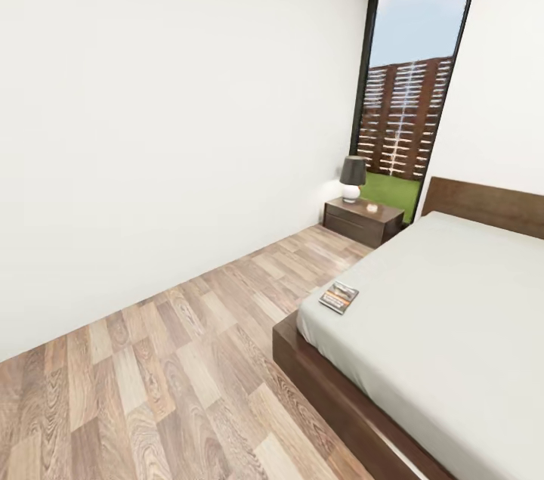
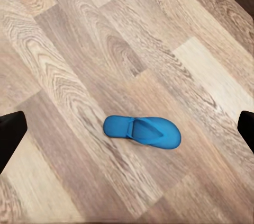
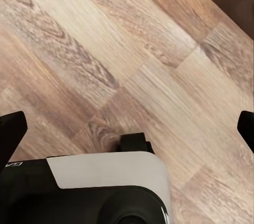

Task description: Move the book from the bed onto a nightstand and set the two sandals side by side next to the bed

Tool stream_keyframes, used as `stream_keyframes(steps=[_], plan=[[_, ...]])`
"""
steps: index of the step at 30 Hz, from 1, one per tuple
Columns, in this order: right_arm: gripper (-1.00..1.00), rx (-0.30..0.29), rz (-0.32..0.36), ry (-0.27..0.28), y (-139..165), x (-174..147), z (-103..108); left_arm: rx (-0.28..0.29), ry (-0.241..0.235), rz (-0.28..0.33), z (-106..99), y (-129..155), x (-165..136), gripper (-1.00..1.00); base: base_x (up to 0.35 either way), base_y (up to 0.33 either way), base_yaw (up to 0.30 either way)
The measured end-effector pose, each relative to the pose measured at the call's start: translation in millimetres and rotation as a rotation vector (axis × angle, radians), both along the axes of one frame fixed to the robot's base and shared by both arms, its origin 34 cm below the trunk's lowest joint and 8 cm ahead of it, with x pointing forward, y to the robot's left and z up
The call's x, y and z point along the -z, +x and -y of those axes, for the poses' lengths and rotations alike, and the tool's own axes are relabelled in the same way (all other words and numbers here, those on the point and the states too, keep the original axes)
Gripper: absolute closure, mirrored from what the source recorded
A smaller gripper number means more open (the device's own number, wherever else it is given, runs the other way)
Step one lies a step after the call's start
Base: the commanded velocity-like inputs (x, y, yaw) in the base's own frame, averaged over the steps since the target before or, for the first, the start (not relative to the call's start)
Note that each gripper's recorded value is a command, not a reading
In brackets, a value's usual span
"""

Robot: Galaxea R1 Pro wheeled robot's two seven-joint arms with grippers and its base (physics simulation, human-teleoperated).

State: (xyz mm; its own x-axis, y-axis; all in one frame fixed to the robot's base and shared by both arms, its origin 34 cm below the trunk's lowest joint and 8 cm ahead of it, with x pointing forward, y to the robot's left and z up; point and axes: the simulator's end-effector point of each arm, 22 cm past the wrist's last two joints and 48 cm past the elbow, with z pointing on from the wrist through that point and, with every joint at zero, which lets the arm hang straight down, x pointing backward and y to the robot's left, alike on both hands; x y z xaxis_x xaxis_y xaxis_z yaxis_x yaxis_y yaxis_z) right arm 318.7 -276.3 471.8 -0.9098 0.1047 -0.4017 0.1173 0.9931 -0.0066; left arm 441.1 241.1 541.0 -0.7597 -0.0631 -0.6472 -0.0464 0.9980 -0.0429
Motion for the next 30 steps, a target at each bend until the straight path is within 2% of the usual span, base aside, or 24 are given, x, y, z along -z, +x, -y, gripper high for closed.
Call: stream_keyframes(steps=[30], plan=[[-1.00,0.001,0.000,0.000,0.0,0.0,0.2,-0.001,0.000,0.000,-0.2,0.0,0.0,-1.00,0.000,0.000,0.271]])
